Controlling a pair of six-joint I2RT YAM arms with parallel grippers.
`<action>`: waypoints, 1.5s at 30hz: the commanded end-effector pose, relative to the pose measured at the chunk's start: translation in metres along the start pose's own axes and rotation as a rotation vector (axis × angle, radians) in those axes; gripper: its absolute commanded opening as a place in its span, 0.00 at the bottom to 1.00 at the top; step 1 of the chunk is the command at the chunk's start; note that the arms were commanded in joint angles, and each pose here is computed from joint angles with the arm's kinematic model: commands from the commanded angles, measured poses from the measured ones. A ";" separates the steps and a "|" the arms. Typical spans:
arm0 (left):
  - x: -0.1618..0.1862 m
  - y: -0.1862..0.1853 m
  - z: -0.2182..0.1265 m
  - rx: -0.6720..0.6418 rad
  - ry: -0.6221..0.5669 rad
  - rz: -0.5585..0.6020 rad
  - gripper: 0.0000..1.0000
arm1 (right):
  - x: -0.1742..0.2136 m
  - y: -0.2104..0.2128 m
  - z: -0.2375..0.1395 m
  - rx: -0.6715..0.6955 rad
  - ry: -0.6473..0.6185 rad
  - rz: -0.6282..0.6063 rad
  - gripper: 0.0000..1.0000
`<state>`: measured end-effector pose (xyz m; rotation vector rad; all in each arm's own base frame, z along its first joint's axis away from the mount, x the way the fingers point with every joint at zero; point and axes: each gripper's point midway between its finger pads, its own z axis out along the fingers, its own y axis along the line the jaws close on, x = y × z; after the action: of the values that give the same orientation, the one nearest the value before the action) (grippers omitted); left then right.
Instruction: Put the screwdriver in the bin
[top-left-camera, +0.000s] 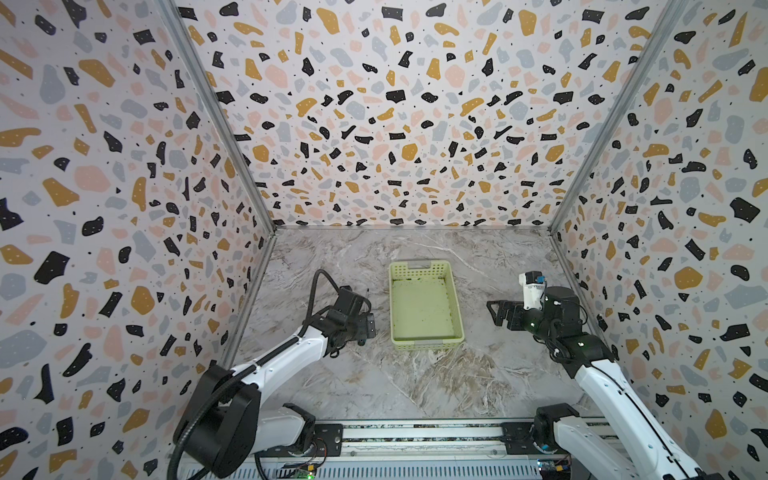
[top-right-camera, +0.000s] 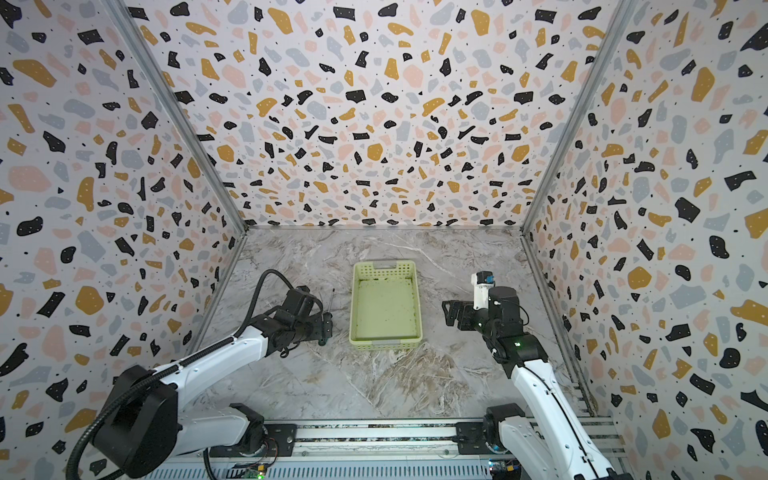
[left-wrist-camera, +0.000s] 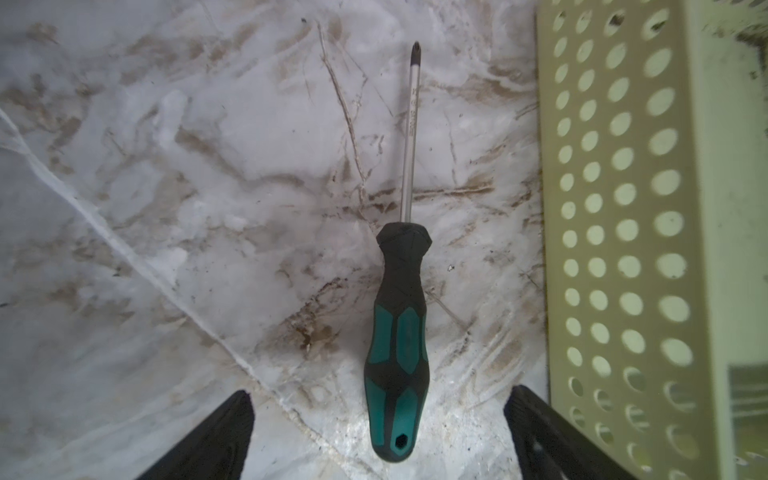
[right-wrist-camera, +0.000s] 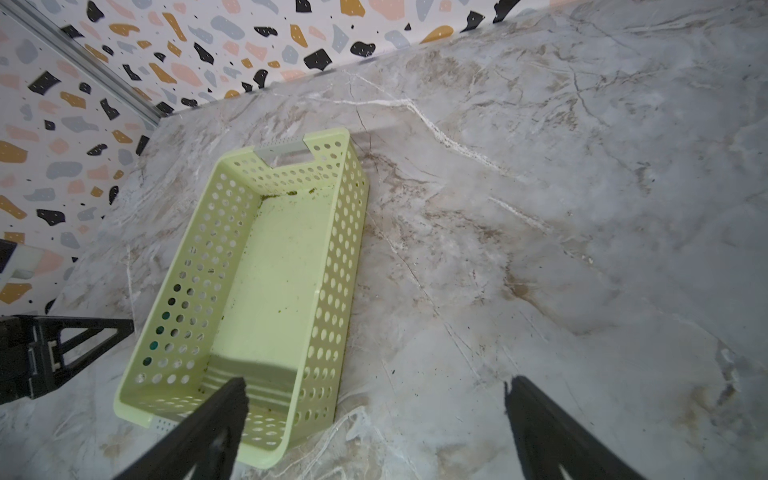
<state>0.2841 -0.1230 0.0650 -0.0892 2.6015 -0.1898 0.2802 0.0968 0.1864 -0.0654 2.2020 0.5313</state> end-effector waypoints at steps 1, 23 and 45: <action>-0.001 -0.001 0.011 -0.018 -0.020 -0.007 0.90 | 0.006 -0.001 -0.001 0.007 0.022 -0.028 0.99; 0.002 -0.002 0.033 -0.053 -0.007 0.009 0.58 | 0.018 0.048 0.002 -0.308 0.084 -0.130 1.00; 0.009 -0.009 0.045 -0.056 0.044 0.049 0.35 | 0.011 0.058 -0.019 -0.421 -0.012 -0.112 1.00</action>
<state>0.2935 -0.1333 0.0198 -0.0673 2.6604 -0.1054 0.2470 0.1423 0.1960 -0.3896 2.0835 0.9072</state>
